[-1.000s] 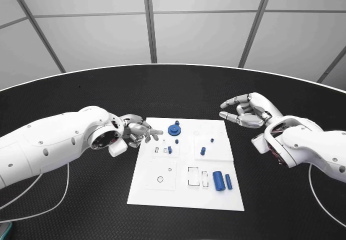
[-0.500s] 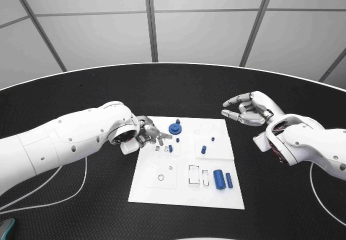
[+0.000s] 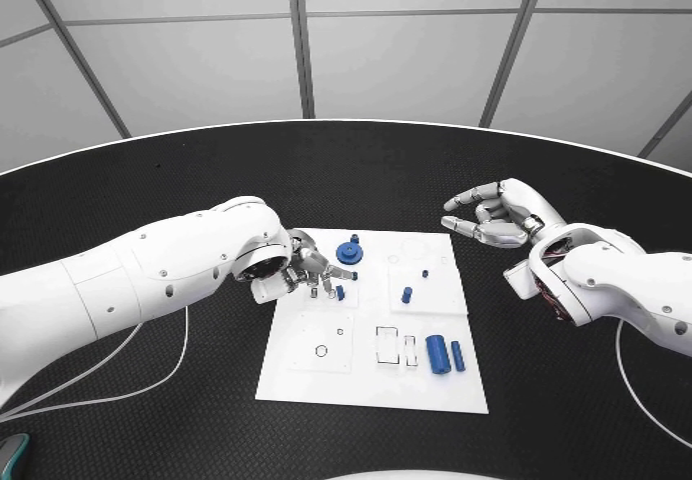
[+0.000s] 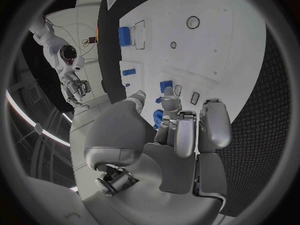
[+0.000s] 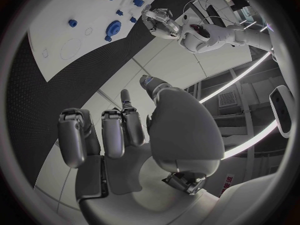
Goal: Assemble the parts on the task board
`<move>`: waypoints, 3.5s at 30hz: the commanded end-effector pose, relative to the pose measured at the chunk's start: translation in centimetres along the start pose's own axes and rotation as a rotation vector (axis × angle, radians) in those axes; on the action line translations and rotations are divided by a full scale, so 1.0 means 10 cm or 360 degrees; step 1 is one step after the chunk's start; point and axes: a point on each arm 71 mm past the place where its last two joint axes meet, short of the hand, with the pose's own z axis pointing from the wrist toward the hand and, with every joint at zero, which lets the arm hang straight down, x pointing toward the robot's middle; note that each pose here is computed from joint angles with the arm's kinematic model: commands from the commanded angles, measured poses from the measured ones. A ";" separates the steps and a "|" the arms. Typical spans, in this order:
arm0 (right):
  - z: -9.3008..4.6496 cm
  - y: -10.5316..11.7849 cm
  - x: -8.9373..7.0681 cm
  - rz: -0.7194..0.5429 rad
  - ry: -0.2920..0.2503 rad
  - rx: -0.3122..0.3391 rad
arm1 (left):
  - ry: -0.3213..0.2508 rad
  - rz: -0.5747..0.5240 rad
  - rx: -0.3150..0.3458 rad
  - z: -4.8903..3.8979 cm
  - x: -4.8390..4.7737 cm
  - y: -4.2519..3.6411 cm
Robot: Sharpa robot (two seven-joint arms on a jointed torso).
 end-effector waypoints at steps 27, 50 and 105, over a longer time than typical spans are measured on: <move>0.01 0.00 0.02 0.0003 0.0009 0.0010 | 0.0024 0.0049 -0.0056 0.112 -0.040 -0.092; 0.02 0.01 0.03 0.0005 0.0018 0.0012 | 0.0042 0.0068 -0.0077 0.168 -0.049 -0.142; 0.03 0.01 0.06 0.0007 0.0040 0.0016 | 0.0083 0.0140 -0.0132 0.215 -0.036 -0.164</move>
